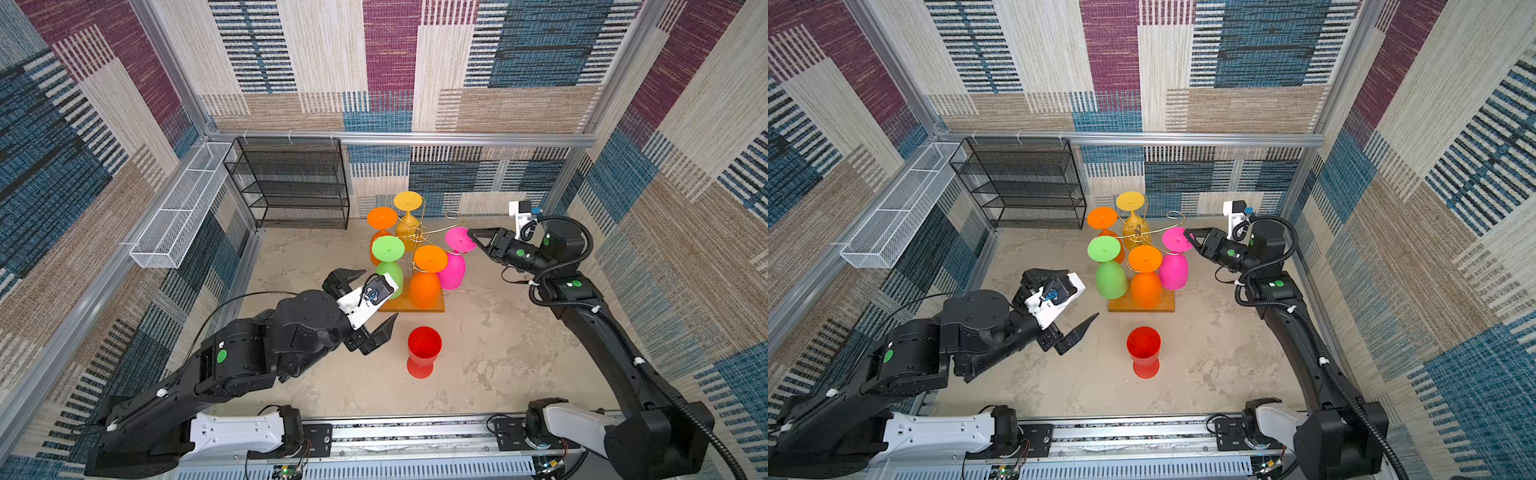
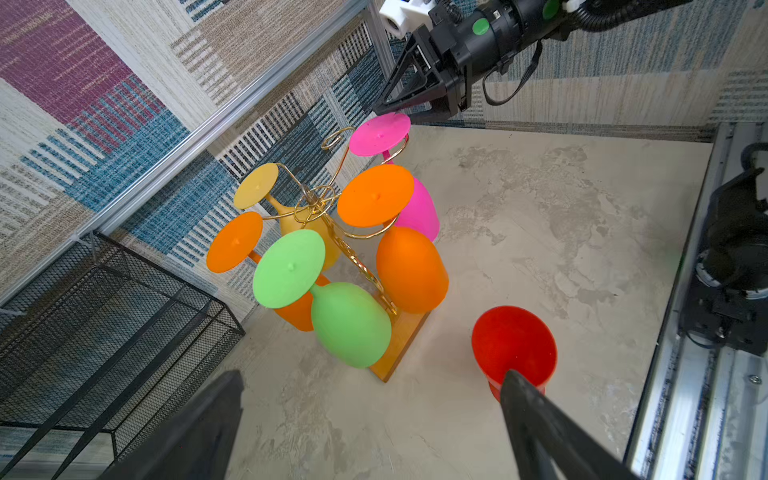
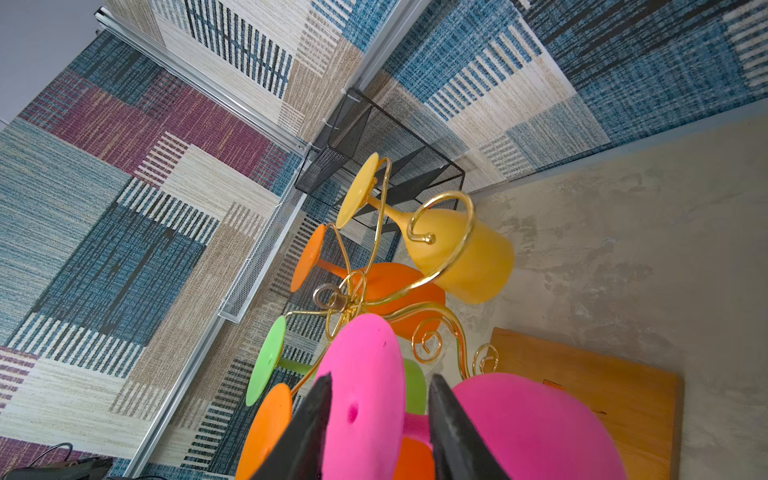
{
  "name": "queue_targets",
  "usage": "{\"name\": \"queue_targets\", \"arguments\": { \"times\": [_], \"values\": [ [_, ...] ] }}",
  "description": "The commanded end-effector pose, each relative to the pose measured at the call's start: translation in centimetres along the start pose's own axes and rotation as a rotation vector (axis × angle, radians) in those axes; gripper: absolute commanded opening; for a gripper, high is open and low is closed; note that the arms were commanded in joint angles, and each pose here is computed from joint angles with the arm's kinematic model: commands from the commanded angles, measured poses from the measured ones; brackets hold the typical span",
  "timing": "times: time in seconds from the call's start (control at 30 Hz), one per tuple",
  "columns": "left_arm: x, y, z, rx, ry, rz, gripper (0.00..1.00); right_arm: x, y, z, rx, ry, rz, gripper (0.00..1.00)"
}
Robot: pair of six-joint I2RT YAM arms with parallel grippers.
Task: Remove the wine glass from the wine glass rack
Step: 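Release the red glass with the left gripper while the right gripper reaches the magenta glass, then close the right gripper on the magenta glass's foot and lift it off the rack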
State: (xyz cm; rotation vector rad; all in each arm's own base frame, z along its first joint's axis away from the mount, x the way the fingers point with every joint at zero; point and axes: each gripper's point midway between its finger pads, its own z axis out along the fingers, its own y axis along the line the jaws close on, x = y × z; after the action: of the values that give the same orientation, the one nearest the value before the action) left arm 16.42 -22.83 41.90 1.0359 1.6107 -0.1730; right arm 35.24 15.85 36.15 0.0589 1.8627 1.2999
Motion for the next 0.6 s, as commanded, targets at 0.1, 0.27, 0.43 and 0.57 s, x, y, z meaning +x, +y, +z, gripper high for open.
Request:
{"name": "queue_targets", "arguments": {
  "times": [0.1, 0.27, 0.43, 0.57],
  "values": [
    [-0.5, 0.5, 0.0, -0.024, -0.025, 0.01, 0.98, -0.1, 1.2, 0.1, -0.049, 0.016, -0.028, 0.29],
    [-0.4, 0.2, 0.2, -0.014, -0.024, 0.014, 0.99, -0.1, 1.2, 0.0, -0.04, 0.016, -0.027, 0.18],
    [-0.2, 0.0, 0.3, -0.003, -0.015, 0.017, 0.99, -0.3, 1.8, -0.2, -0.049, 0.014, -0.036, 0.09],
    [0.1, -0.1, 0.4, -0.001, -0.008, 0.018, 0.99, -0.3, 2.3, -0.4, -0.065, 0.014, -0.028, 0.01]
  ]
}}
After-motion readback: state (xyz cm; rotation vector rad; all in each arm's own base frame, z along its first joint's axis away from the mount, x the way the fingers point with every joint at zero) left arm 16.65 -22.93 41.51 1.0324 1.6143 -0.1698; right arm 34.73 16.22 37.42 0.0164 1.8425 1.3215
